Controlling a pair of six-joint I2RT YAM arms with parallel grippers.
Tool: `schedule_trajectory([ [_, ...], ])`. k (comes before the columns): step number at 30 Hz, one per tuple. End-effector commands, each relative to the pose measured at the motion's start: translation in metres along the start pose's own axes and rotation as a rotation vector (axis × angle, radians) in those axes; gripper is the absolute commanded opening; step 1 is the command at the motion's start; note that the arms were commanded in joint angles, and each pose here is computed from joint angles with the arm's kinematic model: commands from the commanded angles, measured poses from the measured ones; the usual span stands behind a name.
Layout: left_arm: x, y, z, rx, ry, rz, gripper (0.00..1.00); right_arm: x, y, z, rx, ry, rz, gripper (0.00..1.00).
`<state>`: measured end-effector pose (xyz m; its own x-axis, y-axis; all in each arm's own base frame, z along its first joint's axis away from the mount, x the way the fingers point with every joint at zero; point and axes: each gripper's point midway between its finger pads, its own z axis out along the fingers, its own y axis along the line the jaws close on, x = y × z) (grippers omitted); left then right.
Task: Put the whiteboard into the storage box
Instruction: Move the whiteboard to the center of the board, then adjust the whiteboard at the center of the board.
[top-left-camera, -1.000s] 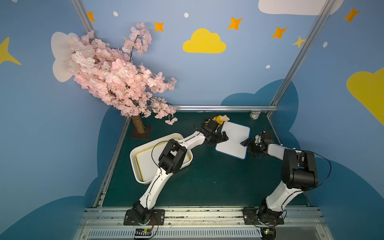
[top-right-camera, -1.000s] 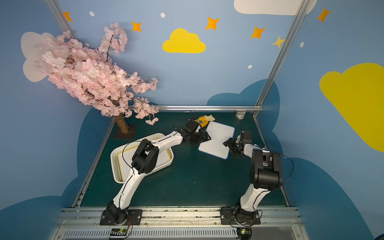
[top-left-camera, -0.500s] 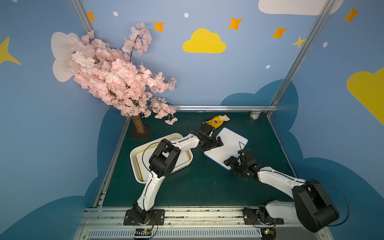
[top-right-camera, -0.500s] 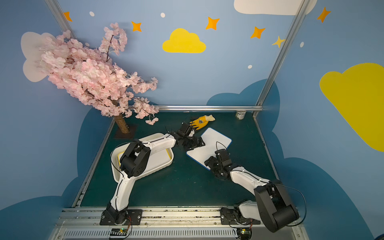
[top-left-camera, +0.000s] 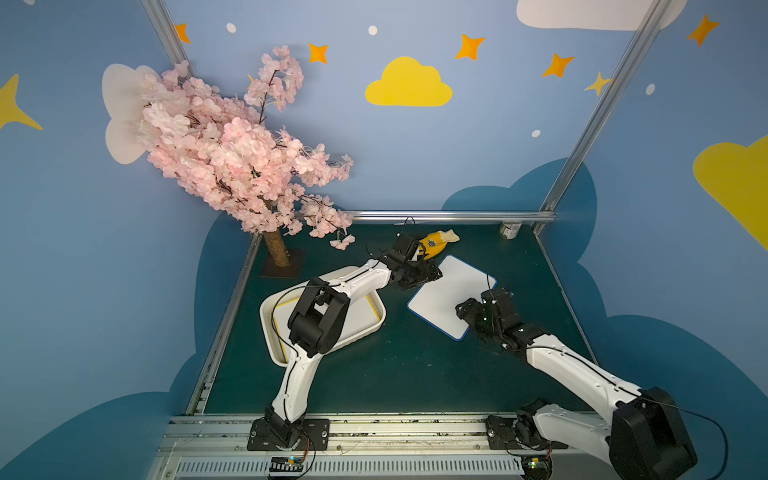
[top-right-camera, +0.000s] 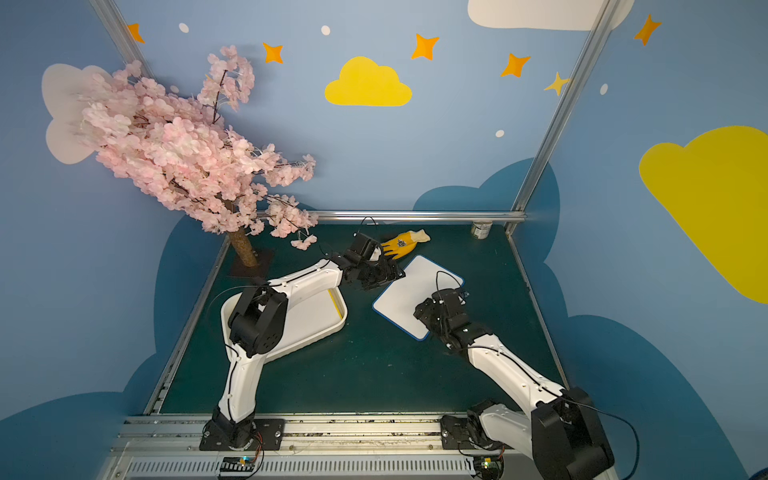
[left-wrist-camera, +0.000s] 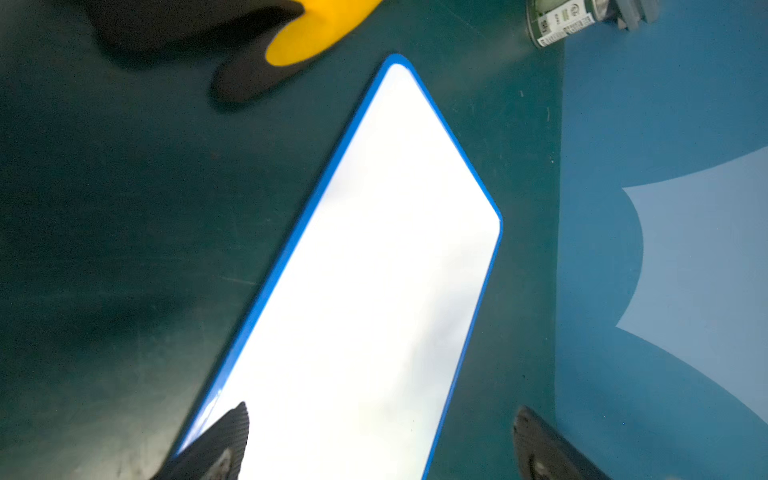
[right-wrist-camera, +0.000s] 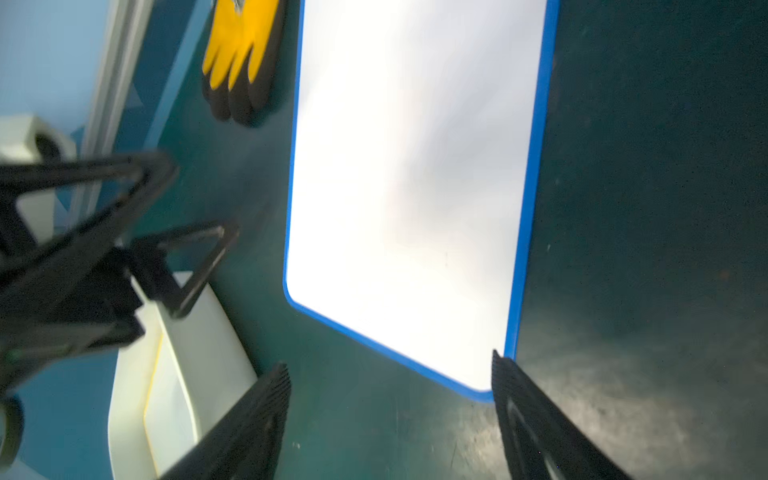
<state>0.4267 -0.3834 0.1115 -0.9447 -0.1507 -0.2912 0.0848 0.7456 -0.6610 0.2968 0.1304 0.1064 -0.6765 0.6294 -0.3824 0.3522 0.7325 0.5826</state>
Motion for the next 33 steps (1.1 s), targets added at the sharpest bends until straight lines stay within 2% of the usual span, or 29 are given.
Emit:
schedule_trajectory([
  [1,0.020,-0.009,-0.020,-0.041,-0.011,-0.030,1.00,-0.032,0.003,0.000,0.014,-0.012,-0.100,0.77],
  [5,0.051,-0.007,-0.024,-0.116,-0.004,-0.086,1.00,-0.077,0.009,0.019,0.004,0.012,-0.154,0.78],
  [7,0.067,-0.005,-0.026,-0.166,-0.001,-0.114,1.00,-0.100,0.015,0.033,0.015,0.023,-0.236,0.79],
  [11,0.091,-0.002,-0.025,-0.249,0.000,-0.188,1.00,-0.126,0.021,0.070,0.020,0.097,-0.373,0.80],
  [13,0.098,-0.001,-0.025,-0.276,-0.003,-0.223,1.00,-0.139,0.021,0.089,0.015,0.133,-0.393,0.79],
  [18,0.104,0.007,-0.017,-0.328,-0.007,-0.288,1.00,-0.163,0.025,0.126,0.005,0.181,-0.447,0.79],
  [25,0.108,0.018,0.010,-0.334,0.035,-0.344,1.00,-0.183,0.022,0.156,-0.012,0.196,-0.466,0.79],
  [33,0.101,0.034,0.031,-0.346,0.051,-0.376,1.00,-0.181,0.017,0.175,-0.034,0.241,-0.438,0.79],
])
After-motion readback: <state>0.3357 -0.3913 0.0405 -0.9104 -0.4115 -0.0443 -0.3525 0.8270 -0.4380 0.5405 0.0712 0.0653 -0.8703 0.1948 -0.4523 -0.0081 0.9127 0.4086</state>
